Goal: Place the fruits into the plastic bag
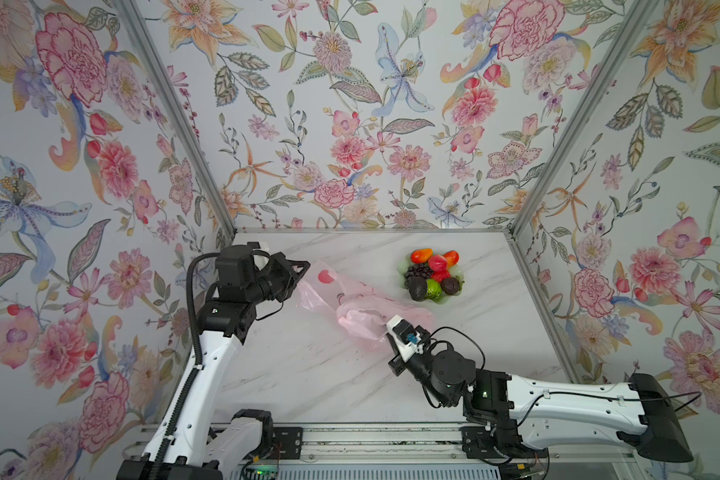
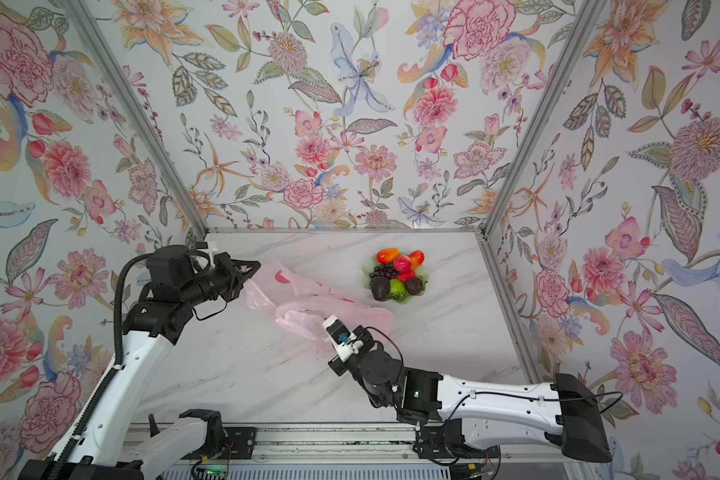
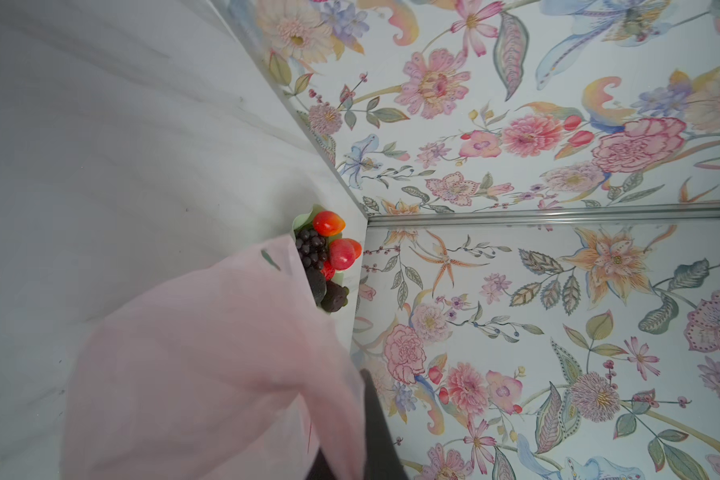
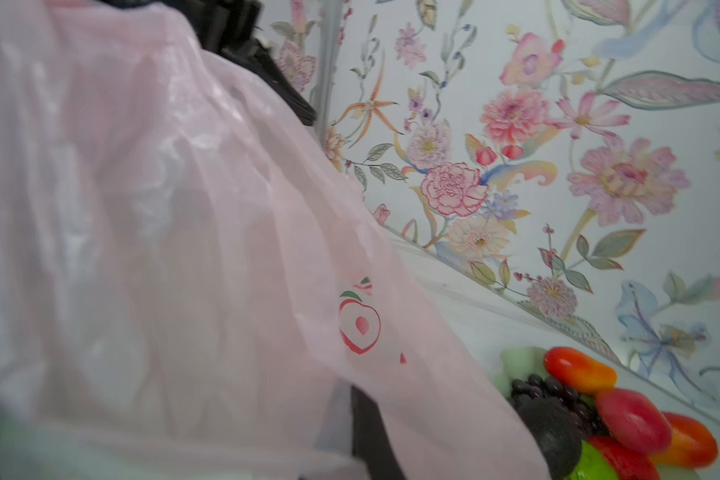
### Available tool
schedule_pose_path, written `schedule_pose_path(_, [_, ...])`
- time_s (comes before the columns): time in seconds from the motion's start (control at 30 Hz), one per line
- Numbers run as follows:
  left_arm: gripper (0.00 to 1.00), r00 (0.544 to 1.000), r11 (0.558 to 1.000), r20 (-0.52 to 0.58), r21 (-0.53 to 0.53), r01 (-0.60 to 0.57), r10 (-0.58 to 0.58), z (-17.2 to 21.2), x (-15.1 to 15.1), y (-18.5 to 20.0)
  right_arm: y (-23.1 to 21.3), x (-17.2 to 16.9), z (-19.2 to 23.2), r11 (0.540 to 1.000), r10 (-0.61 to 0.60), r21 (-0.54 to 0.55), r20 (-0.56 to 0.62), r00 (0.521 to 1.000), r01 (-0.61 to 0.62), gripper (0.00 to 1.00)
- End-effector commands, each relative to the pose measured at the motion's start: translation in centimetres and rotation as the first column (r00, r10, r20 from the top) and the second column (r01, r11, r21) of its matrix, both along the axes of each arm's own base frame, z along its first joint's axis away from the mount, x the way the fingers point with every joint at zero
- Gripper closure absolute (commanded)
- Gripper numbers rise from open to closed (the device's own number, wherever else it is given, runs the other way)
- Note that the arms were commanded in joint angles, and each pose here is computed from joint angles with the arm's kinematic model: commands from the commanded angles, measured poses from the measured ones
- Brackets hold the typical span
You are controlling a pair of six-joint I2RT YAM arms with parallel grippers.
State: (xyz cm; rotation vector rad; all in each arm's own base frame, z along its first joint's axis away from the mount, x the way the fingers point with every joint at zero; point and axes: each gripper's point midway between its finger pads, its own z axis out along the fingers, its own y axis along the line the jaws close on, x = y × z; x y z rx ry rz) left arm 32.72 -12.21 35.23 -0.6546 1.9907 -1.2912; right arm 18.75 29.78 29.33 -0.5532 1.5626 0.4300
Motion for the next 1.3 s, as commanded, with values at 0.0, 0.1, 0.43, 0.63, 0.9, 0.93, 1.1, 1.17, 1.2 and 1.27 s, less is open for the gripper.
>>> schedule_pose_path(0.0, [1.00,0.953,0.994,0.302,0.105,-0.005,-0.027,9.2,0.3,-0.2,-4.3,2.3,1.0,0.953,-0.175,0.212,-0.198,0.965,0.216,0.82])
schedule_pose_path(0.1, [1.00,0.925,0.973,0.345,0.213,0.088,-0.159,11.2,-0.2,-2.8,-5.6,1.9,1.6,0.950,-0.158,0.228,-0.240,0.958,0.214,0.57])
schedule_pose_path(0.43, [1.00,0.869,0.911,0.310,0.279,0.304,-0.385,7.2,-2.4,-7.5,-11.4,-0.9,2.5,0.944,-0.132,0.209,-0.468,0.874,0.254,0.03])
schedule_pose_path(0.63, [1.00,0.855,0.889,0.285,0.291,0.353,-0.433,5.6,-4.1,-8.2,-10.3,0.3,-1.2,0.973,-0.068,0.113,-0.688,0.723,0.199,0.01])
schedule_pose_path(0.9, [1.00,0.855,0.882,0.264,0.294,0.369,-0.445,4.8,-4.7,-8.3,-5.0,2.7,-4.3,0.979,0.146,0.198,-0.826,0.544,0.038,0.01])
schedule_pose_path(0.93, [1.00,0.856,0.882,0.264,0.292,0.369,-0.445,4.8,-4.7,-8.3,-4.0,2.8,-4.6,0.982,0.155,0.189,-0.832,0.533,0.009,0.01])
schedule_pose_path(1.1, [1.00,0.852,0.882,0.271,0.286,0.374,-0.448,5.1,-4.5,-8.4,-1.4,4.0,-7.4,0.993,0.121,0.109,-0.864,0.488,-0.053,0.01])
schedule_pose_path(1.17, [1.00,0.852,0.882,0.268,0.285,0.376,-0.450,5.0,-4.6,-8.5,-1.6,5.4,-7.9,0.994,0.105,0.103,-0.861,0.498,-0.031,0.01])
schedule_pose_path(1.2, [1.00,0.852,0.881,0.265,0.284,0.379,-0.452,4.9,-4.6,-8.5,-1.6,6.0,-7.8,0.993,0.109,0.113,-0.854,0.509,-0.023,0.01])
schedule_pose_path(1.27, [1.00,0.851,0.880,0.264,0.284,0.381,-0.454,4.8,-4.6,-8.6,-1.7,7.5,-7.6,0.992,0.112,0.127,-0.844,0.525,-0.008,0.00])
